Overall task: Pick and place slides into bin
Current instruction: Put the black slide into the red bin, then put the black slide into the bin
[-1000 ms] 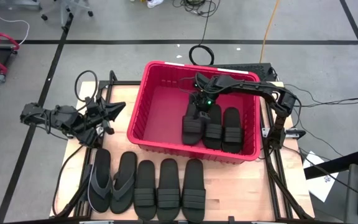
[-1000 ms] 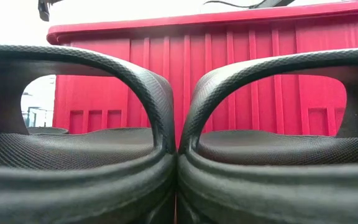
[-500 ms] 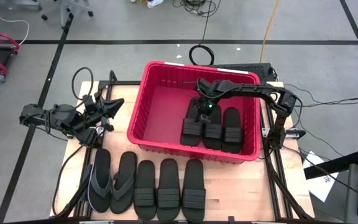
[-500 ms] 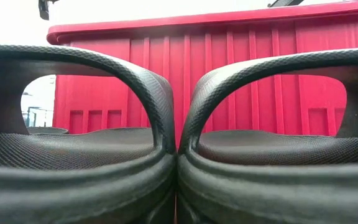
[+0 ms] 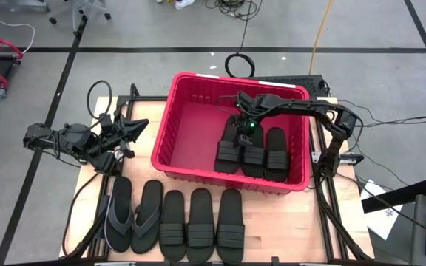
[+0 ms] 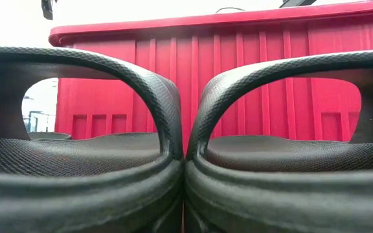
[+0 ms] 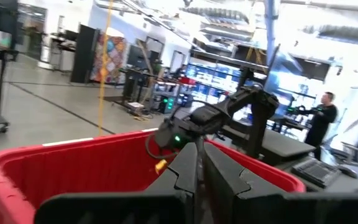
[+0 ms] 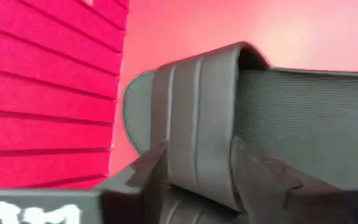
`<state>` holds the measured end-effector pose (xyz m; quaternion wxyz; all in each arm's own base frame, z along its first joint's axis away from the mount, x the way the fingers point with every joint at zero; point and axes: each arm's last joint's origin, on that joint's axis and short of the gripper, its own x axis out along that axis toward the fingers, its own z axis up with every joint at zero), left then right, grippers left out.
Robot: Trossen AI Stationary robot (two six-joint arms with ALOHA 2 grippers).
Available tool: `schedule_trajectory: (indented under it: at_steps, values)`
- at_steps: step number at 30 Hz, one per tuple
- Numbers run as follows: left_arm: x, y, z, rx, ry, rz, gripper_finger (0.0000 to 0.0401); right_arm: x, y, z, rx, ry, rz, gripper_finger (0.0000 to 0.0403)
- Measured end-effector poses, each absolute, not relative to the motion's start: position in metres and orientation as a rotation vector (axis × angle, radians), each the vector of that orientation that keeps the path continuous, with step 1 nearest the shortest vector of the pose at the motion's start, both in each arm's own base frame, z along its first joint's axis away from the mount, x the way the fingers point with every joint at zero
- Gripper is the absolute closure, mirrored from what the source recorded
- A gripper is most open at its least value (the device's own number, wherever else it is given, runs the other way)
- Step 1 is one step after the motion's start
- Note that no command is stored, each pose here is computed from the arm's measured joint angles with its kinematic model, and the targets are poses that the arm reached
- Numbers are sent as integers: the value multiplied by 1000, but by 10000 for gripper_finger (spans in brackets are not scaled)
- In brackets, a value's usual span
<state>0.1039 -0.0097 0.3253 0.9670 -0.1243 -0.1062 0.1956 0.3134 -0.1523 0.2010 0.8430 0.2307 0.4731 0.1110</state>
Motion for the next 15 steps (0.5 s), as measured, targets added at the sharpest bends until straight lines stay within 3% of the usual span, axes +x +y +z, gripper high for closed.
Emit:
schedule_trajectory:
  at_steps: [4, 9, 12, 15]
  values:
    - [104, -10, 325, -250, -214, 388, 377, 310, -151, 217, 443, 953, 208, 204]
    - [104, -10, 325, -272, -219, 386, 377, 305, -148, 253, 441, 807, 151, 197]
    - [104, -10, 325, -310, -227, 382, 377, 299, -142, 285, 435, 664, 171, 213]
    - [104, -10, 325, -304, -224, 382, 377, 292, -128, 323, 403, 503, 150, 263]
